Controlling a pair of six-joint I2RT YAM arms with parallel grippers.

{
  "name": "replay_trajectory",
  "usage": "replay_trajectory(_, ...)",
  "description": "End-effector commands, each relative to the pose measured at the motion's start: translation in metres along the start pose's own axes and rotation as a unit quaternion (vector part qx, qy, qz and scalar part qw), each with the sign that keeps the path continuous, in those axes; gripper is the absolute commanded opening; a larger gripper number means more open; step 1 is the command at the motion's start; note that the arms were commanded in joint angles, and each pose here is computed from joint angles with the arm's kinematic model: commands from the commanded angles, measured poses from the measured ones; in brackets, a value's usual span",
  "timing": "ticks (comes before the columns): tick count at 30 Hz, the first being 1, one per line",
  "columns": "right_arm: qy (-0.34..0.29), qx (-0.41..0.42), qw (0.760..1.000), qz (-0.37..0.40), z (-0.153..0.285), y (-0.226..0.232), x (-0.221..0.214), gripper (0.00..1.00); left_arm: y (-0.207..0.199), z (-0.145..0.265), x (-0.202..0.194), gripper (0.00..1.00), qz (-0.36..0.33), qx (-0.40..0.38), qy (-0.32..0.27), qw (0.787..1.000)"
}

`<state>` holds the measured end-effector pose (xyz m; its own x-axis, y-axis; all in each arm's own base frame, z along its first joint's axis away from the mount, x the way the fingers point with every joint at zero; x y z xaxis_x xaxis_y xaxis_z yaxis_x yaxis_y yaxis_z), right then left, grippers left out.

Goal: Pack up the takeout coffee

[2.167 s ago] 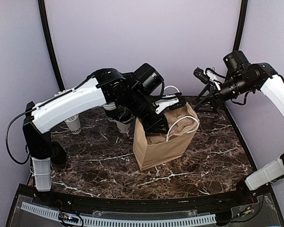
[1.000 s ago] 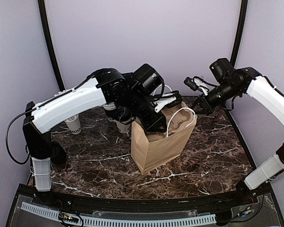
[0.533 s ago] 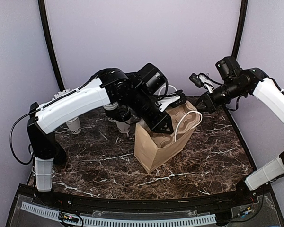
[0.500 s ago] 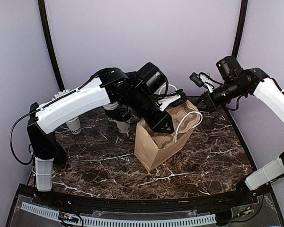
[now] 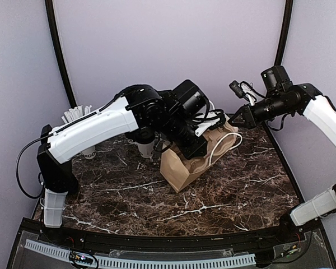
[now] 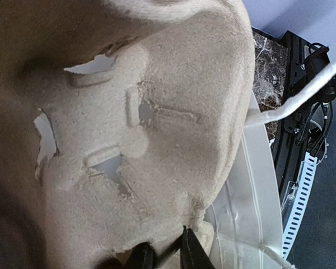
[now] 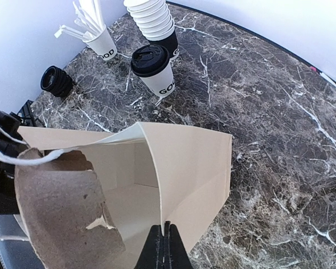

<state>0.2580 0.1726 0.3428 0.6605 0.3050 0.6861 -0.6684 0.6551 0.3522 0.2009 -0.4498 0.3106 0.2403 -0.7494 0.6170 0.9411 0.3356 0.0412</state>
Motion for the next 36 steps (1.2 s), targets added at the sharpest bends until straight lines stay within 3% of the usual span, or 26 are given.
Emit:
replay_trajectory(1, -0.05, 0.024, 0.998, 0.005, 0.004, 0.006, 0.01, 0.0, -0.006, -0.006, -0.012, 0.18, -0.014, 0.019, 0.04, 0.999)
replay_trajectory(13, -0.061, 0.05, 0.997, 0.017, 0.005, 0.012, 0.013, 0.0, -0.015, -0.006, -0.004, 0.18, -0.116, 0.099, 0.033, 0.988)
replay_trajectory(14, -0.059, 0.049, 0.997, 0.03, 0.008, 0.014, 0.012, 0.02, -0.015, -0.005, -0.005, 0.18, -0.119, 0.097, 0.035, 0.988)
replay_trajectory(20, -0.049, 0.028, 0.99, 0.128, 0.034, 0.025, 0.018, 0.39, -0.019, -0.004, -0.01, 0.16, -0.137, 0.08, 0.045, 0.986)
replay_trajectory(25, -0.052, 0.051, 0.968, 0.239, 0.06, 0.046, 0.018, 0.56, -0.021, -0.003, -0.016, 0.15, -0.153, 0.067, 0.056, 0.984)
replay_trajectory(28, -0.065, 0.054, 0.964, 0.25, 0.058, 0.046, 0.024, 0.59, -0.022, -0.002, -0.018, 0.14, -0.158, 0.061, 0.056, 0.984)
replay_trajectory(33, -0.049, 0.16, 0.956, 0.24, 0.041, 0.058, 0.026, 0.6, -0.024, 0.002, -0.017, 0.14, -0.159, 0.055, 0.048, 0.985)
replay_trajectory(36, -0.043, 0.172, 0.955, 0.237, 0.03, 0.062, 0.027, 0.6, -0.025, 0.003, -0.017, 0.14, -0.157, 0.049, 0.047, 0.985)
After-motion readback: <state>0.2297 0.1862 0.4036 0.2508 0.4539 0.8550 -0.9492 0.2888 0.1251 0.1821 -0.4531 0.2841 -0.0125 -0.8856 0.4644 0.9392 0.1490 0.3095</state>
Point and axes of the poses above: each gripper's point midway between its finger pads, its own z axis back along the fingers, its own y axis along the line the jaws close on, x = y × z, the point moved 6 cm from there along z, back along the fingers, and after that the axes turned 6 degrees about -z, right-handed, at the moved point
